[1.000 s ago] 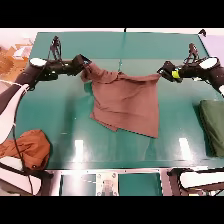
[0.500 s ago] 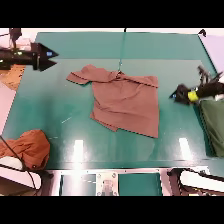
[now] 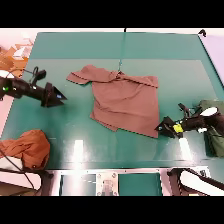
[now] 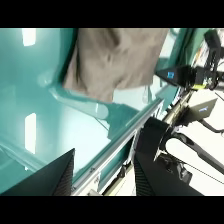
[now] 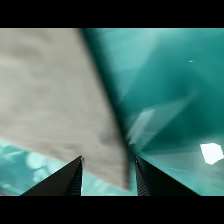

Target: Fold the shirts.

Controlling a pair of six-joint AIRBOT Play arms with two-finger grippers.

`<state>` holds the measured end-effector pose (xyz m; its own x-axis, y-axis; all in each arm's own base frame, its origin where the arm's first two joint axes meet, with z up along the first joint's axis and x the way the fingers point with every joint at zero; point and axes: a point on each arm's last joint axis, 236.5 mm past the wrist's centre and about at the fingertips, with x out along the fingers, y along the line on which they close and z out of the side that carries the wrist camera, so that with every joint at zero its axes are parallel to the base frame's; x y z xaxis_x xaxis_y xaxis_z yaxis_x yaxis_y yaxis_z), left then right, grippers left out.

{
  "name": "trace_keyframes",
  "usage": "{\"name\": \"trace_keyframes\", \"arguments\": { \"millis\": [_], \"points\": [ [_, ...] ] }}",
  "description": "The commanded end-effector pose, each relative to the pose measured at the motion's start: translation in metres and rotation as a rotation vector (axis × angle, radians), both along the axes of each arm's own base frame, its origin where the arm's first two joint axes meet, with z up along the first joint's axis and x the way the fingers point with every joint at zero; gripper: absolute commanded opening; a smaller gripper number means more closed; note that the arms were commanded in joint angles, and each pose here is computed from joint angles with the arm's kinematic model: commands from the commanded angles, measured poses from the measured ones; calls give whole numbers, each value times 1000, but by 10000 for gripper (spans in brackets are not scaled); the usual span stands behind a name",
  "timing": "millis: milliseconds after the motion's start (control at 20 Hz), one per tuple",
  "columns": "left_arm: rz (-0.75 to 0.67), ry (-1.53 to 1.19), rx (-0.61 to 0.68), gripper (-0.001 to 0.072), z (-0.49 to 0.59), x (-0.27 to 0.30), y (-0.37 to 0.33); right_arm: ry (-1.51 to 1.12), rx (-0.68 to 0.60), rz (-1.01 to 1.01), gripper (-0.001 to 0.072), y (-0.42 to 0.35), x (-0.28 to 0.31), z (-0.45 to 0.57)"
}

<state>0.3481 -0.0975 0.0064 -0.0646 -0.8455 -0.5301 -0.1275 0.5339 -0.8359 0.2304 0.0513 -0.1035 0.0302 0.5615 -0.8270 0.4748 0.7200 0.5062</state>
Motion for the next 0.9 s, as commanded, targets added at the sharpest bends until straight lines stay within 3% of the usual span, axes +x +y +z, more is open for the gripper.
{"name": "trace_keyframes", "arguments": {
  "millis": [0,50,150,300,550,850],
  "points": [
    [-15,42,29,425,-28,-43,-10,-70,15,-15,348,18,10,-10],
    [-5,35,52,425,-32,-48,-9,-82,28,-7,299,27,14,-11],
    [12,18,79,425,-35,-55,-9,-123,64,32,11,41,21,-4],
    [17,-20,121,424,-33,-57,-7,-224,106,99,12,38,49,49],
    [-41,-111,278,425,-49,-51,-25,-539,-43,-6,12,-30,123,154],
    [-54,-311,378,425,-64,-22,-97,-540,-78,-99,11,-64,135,146]
  ]
}}
